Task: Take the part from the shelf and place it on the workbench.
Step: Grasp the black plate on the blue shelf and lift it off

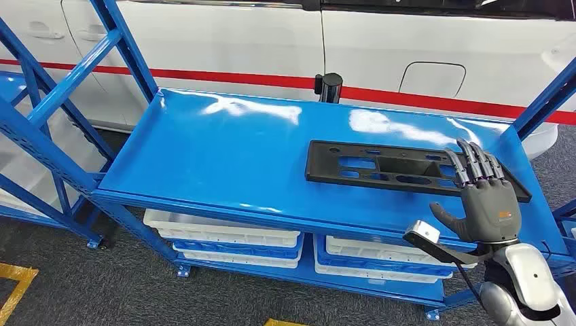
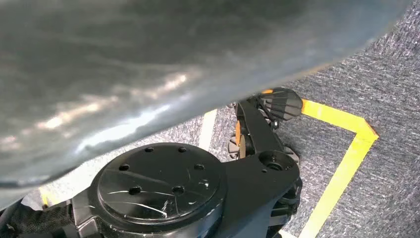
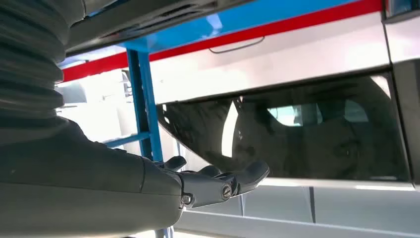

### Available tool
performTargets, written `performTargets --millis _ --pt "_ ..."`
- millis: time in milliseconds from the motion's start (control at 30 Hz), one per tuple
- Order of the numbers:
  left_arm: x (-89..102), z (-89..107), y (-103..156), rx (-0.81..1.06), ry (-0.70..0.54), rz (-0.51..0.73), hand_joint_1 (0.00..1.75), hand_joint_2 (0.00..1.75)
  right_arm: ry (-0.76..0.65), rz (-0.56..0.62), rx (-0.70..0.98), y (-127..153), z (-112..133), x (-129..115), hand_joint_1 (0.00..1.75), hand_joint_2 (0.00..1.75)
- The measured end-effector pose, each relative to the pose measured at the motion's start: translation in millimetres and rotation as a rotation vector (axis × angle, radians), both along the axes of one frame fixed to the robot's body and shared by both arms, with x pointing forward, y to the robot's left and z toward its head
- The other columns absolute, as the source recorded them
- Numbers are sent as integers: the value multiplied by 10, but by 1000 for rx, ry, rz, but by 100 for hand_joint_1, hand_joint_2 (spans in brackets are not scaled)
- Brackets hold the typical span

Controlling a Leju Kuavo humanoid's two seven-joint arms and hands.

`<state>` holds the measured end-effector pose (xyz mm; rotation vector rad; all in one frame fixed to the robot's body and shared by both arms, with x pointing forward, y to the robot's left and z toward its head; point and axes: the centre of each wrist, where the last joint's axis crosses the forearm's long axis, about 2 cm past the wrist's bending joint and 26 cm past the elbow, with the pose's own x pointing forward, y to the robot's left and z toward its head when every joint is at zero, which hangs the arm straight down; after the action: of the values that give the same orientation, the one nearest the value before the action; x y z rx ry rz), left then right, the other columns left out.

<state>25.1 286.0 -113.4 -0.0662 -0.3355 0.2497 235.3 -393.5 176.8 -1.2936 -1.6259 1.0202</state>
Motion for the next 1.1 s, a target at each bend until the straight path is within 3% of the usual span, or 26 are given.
performTargets --millis 533,800,1100 --pt "8 0 -4 9 6 17 0 0 191 87 -138 -82 -110 58 0 175" --pt "13 1 -9 6 9 27 0 0 204 114 -159 -16 -124 186 0 175" --pt "36 3 -18 -3 8 30 0 0 210 148 -162 209 -155 486 0 175"
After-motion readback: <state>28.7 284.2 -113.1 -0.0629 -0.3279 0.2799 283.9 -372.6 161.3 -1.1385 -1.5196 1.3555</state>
